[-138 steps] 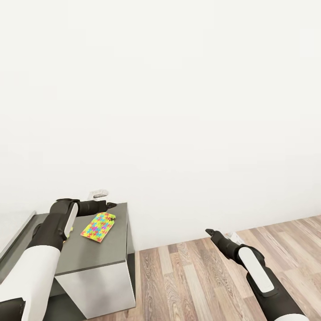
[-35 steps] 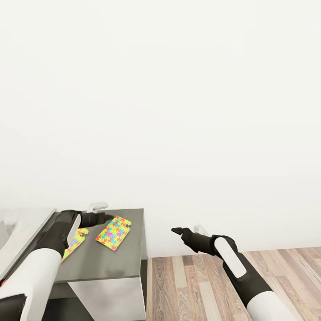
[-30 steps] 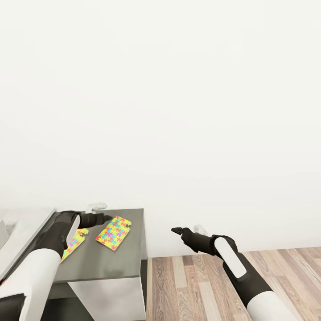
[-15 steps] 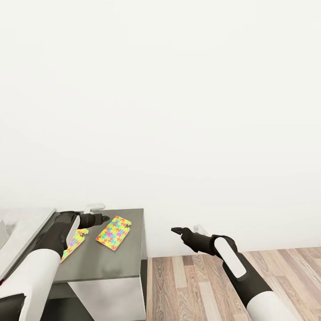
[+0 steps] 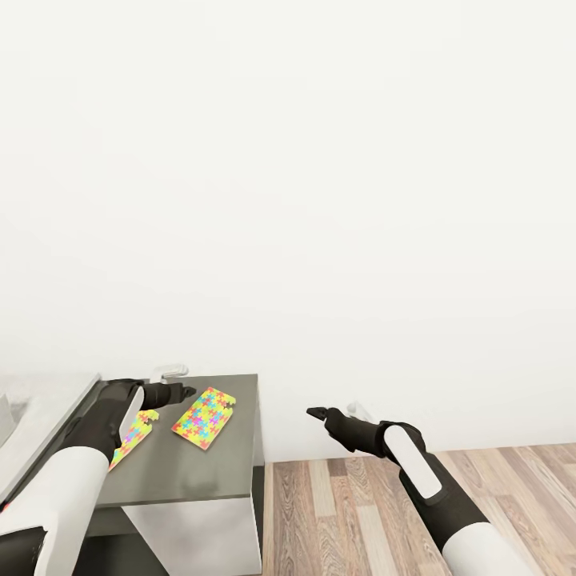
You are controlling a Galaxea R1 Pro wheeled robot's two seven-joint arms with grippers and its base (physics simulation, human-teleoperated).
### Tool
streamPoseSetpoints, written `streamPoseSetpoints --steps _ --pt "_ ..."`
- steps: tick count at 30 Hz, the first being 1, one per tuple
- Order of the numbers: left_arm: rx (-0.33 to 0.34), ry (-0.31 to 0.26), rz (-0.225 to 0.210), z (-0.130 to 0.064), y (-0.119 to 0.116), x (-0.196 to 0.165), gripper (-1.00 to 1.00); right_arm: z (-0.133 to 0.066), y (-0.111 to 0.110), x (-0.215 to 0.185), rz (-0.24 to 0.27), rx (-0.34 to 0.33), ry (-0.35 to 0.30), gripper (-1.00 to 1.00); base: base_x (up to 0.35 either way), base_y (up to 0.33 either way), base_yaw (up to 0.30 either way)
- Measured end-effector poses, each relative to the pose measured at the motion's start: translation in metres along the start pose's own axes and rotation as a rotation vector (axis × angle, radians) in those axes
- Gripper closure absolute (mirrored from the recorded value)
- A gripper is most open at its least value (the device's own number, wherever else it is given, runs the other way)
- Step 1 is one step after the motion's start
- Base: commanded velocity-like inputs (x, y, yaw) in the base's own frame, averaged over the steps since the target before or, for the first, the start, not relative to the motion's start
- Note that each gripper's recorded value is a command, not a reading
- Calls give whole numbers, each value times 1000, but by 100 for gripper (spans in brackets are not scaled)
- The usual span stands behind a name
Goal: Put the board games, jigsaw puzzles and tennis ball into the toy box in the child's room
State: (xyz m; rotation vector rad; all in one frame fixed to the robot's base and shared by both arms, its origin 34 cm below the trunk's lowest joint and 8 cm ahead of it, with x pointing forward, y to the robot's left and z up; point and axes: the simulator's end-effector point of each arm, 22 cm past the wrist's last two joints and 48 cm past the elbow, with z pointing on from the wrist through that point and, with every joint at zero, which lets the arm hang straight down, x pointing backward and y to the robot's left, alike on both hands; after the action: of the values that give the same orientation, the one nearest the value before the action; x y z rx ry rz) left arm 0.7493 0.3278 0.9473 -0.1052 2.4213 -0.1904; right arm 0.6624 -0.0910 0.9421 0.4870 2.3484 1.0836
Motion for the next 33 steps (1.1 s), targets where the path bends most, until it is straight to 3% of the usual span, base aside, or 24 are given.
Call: streamPoseSetpoints --steps 11,21,33 --pt "1 -5 -1 -1 0 -2 -100 -1 1 -1 -2 -1 -2 -100 11 0 0" --pt "1 -6 1 -1 0 -2 -100 -1 1 -1 -2 -1 -2 -100 219 0 0" --pt "1 -6 0 -1 0 -2 -100 1 2 0 1 -4 0 -100 34 0 0"
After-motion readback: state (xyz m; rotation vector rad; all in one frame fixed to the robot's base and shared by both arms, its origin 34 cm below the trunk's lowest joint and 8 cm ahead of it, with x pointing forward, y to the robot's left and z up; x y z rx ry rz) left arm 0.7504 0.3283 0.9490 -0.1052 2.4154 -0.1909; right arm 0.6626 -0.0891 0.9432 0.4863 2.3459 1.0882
